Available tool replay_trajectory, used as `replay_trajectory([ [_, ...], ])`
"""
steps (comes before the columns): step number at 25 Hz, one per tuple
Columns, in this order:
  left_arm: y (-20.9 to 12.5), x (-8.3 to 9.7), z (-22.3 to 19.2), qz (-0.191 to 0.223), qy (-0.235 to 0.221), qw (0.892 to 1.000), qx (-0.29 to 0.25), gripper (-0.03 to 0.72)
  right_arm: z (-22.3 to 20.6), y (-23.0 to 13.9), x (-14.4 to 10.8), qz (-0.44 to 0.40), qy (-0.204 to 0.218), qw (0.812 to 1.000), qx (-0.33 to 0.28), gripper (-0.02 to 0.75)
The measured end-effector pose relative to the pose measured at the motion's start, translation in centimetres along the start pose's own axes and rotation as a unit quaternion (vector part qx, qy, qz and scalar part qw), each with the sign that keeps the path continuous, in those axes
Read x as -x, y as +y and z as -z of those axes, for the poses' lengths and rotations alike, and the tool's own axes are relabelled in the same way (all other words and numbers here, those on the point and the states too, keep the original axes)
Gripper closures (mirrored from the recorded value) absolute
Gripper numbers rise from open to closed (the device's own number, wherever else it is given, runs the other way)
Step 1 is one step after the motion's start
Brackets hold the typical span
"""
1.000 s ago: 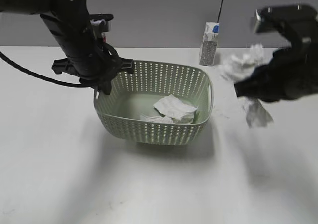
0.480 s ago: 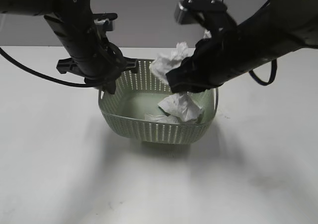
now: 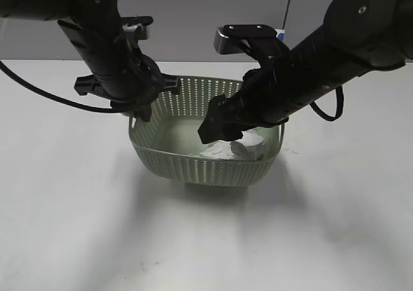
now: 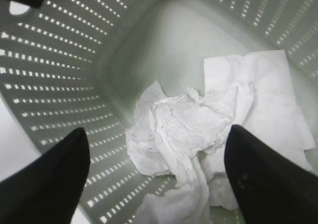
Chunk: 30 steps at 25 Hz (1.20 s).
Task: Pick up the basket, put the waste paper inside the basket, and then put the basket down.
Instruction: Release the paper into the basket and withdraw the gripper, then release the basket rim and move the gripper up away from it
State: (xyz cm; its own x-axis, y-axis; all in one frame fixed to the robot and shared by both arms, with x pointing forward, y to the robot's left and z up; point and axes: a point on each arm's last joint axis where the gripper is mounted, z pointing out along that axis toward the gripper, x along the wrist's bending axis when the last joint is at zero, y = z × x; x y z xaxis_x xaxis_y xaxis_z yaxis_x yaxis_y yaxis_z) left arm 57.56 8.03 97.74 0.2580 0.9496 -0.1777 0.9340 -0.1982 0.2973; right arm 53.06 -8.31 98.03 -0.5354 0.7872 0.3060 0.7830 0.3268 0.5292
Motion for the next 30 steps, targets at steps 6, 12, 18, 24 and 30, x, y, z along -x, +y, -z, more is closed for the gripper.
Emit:
replay_trajectory([
  [6,0.0,0.0,0.0,0.000,0.000,1.000,0.000,0.688,1.4,1.3,-0.4,0.043,-0.012,0.999,-0.008,0.106],
  [12,0.0,0.1,0.0,0.007,-0.008,1.000,0.001,0.688,6.5,4.0,2.7,0.032,-0.119,0.992,0.031,0.112],
  [18,0.7,0.6,-0.2,0.024,-0.030,0.999,0.023,0.688,12.9,3.6,10.6,-0.069,-0.211,0.974,0.044,0.127],
  [24,1.6,0.8,-3.8,0.030,-0.023,0.999,-0.008,0.688,19.5,1.3,15.7,-0.157,-0.279,0.945,0.073,0.141],
  [30,2.1,0.6,-5.0,0.037,-0.026,0.999,0.002,0.585,21.5,0.8,15.8,-0.171,-0.290,0.937,0.093,0.144],
])
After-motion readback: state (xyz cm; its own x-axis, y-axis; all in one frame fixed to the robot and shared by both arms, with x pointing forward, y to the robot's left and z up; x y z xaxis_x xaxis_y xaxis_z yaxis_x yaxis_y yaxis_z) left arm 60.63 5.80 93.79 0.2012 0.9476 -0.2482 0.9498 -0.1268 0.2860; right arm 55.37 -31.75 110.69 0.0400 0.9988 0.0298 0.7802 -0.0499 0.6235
